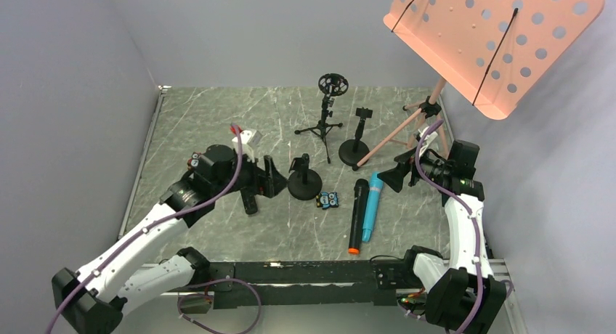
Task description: Attach the microphones to the stand
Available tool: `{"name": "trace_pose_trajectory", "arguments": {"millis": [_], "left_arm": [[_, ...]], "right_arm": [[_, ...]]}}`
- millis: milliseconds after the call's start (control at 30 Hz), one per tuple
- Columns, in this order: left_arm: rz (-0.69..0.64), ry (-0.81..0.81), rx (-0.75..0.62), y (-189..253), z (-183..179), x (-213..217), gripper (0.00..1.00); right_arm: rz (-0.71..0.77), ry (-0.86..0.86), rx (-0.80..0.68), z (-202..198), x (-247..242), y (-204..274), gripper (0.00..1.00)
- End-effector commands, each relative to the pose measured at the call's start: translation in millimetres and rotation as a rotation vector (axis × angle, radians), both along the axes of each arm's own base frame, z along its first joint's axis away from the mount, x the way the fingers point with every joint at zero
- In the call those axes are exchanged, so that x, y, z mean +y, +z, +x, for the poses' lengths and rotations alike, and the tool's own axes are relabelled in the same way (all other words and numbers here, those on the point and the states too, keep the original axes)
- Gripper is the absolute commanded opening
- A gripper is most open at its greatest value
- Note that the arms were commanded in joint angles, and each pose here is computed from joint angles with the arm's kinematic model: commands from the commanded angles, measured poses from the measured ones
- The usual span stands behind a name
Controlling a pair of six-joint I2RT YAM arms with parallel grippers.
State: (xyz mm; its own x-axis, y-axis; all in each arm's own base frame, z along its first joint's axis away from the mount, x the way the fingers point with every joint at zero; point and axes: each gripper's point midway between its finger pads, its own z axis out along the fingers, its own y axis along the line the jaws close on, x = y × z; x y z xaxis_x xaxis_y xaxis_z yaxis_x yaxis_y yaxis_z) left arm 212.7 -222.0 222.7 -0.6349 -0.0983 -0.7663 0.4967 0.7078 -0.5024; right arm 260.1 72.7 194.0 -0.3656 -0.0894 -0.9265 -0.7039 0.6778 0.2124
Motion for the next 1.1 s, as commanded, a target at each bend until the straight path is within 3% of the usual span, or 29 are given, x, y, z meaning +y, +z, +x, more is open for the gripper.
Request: {"name": "trace_pose_trajectory", "arguments": {"millis": [0, 167, 367, 567, 733, 900, 1067], "left_arm": [[0.108, 0.028, -0.1, 15.3, 17.3, -6.4, 0.9], [0.197, 0.039, -0.14, 18.3, 37.2, -13.0, 0.72], [0.221, -0.008, -0.168, 18.3, 55.5, -32.6, 0.61], [0.254, -0.019, -0.17, 11.0, 68.2, -45.5, 0.39], [0.288, -0.036, -0.19, 8.1, 75.1, -51.4, 0.3], [0.318, -0.115, -0.204, 1.3, 74.4, -62.3, 0.0], [0.352, -0.271, -0.326, 10.5, 61.1, -65.7, 0.0]], "right_arm": [[-0.011, 0.052, -0.057, -0.9, 5.1, 9.9, 1.0], [-0.021, 0.052, -0.063, -0.8, 5.0, 10.0, 1.0], [-0.032, 0.048, -0.068, -0.8, 4.4, 9.8, 1.0], [-0.043, 0.043, -0.073, -0.7, 3.5, 10.2, 1.0], [-0.046, 0.046, -0.077, -1.4, 4.2, 10.8, 1.0], [-0.051, 0.045, -0.079, -1.7, 4.1, 10.7, 1.0], [-0.053, 0.047, -0.082, -1.9, 4.2, 11.5, 1.0]]}}
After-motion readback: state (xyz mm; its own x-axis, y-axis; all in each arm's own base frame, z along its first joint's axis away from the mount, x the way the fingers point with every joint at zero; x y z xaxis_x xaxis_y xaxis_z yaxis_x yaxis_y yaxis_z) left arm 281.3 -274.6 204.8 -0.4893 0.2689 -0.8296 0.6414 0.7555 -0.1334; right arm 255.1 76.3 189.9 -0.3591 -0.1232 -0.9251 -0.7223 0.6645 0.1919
